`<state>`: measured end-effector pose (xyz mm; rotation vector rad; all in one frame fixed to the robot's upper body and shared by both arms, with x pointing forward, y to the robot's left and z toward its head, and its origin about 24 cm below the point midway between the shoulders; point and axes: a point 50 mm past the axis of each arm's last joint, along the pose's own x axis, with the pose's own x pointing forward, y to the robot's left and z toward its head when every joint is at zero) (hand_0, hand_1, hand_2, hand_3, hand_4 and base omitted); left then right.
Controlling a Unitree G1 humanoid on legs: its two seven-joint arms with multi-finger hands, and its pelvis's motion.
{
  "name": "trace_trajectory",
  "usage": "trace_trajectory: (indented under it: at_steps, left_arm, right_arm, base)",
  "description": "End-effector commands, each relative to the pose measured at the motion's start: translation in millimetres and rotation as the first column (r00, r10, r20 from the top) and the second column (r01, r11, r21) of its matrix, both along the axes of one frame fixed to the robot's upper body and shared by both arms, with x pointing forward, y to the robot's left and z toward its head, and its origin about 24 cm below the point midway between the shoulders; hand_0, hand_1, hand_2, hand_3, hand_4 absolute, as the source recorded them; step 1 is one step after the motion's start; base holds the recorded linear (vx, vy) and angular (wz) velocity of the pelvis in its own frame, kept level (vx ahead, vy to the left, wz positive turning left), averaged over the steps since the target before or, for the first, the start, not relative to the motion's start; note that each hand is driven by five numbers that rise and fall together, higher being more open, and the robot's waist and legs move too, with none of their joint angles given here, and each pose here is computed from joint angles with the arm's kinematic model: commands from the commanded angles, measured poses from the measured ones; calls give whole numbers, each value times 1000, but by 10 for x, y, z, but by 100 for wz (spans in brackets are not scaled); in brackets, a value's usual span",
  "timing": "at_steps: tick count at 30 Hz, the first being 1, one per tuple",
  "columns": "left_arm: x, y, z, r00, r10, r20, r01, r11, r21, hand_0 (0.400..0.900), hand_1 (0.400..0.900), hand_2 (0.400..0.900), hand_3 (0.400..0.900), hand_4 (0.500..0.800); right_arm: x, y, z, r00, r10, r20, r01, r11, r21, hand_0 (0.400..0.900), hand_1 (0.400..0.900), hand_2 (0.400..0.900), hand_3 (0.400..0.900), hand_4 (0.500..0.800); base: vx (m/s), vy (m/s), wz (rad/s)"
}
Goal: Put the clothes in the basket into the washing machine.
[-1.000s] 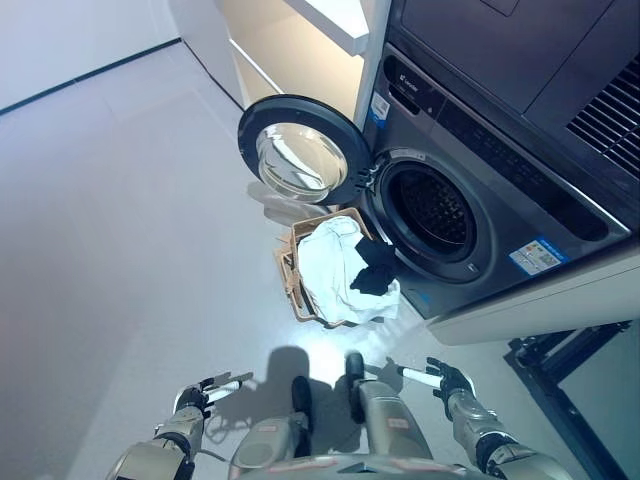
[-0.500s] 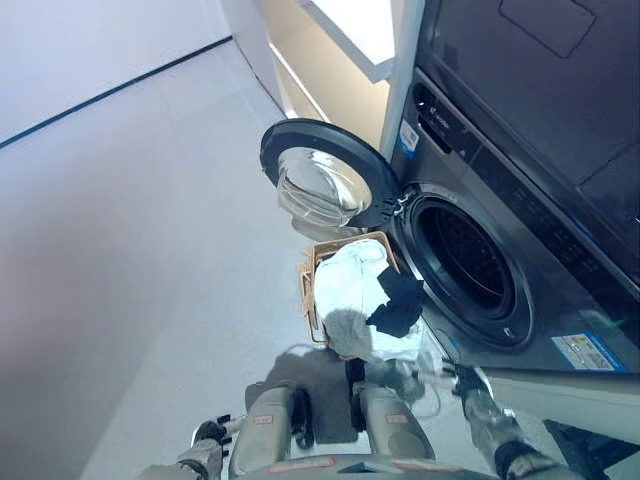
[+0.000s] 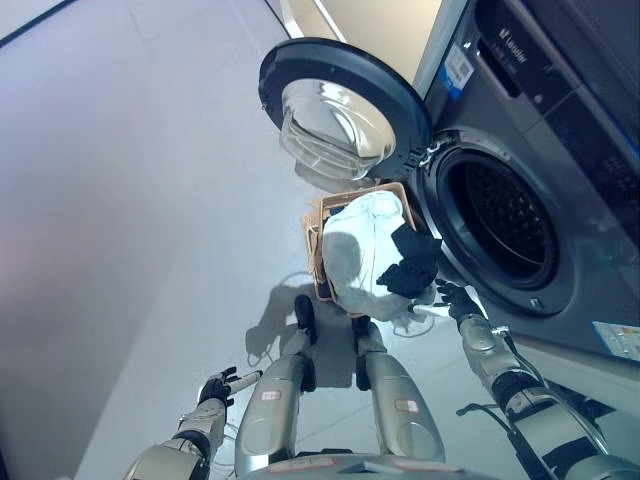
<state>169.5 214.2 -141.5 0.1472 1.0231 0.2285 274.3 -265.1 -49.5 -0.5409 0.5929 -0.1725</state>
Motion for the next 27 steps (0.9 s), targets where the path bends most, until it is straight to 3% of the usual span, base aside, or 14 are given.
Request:
trace_trajectory:
  at_steps: [1, 7, 11, 17, 22, 27]
  left_arm:
    - [45, 164, 67, 999, 11, 38, -14, 997, 79, 900, 900, 900, 900, 800]
    - [521, 147, 338, 979, -11, 206, -12, 994, 111, 900, 900, 900, 900, 800]
    - [705, 109, 467, 960, -45, 278, 11, 992, 125, 900, 900, 900, 900, 800]
    - [921, 115, 633, 939, -31, 344, -1, 996, 92, 900, 900, 900, 900, 800]
    - [919, 93, 623, 938, 29, 347, -43, 999, 33, 900, 900, 900, 900, 800]
    - [855, 76, 562, 948, 30, 318, -44, 998, 37, 900, 900, 900, 900, 800]
  right_arm:
    - [337, -106, 454, 985, 34, 169, -14, 993, -120, 900, 900, 900, 900, 800]
    - [763, -297, 1193, 947, 116, 299, 37, 887, -461, 900, 900, 900, 900, 800]
    - [964, -263, 1647, 904, 184, 386, 74, 822, -565, 900, 900, 900, 900, 800]
    - [1087, -312, 1948, 894, 126, 431, 119, 858, -499, 900, 900, 900, 900, 800]
    - [1076, -370, 1983, 871, 31, 491, 181, 907, -379, 900, 900, 900, 900, 800]
    - [1056, -302, 1779, 905, 56, 422, 152, 883, -444, 900, 900, 900, 900, 800]
  base:
    - [-50, 50, 9]
    - [-44, 26, 3]
    - [-12, 3, 0]
    - [-39, -41, 13]
    - [-14, -34, 14]
    - [-3, -3, 2]
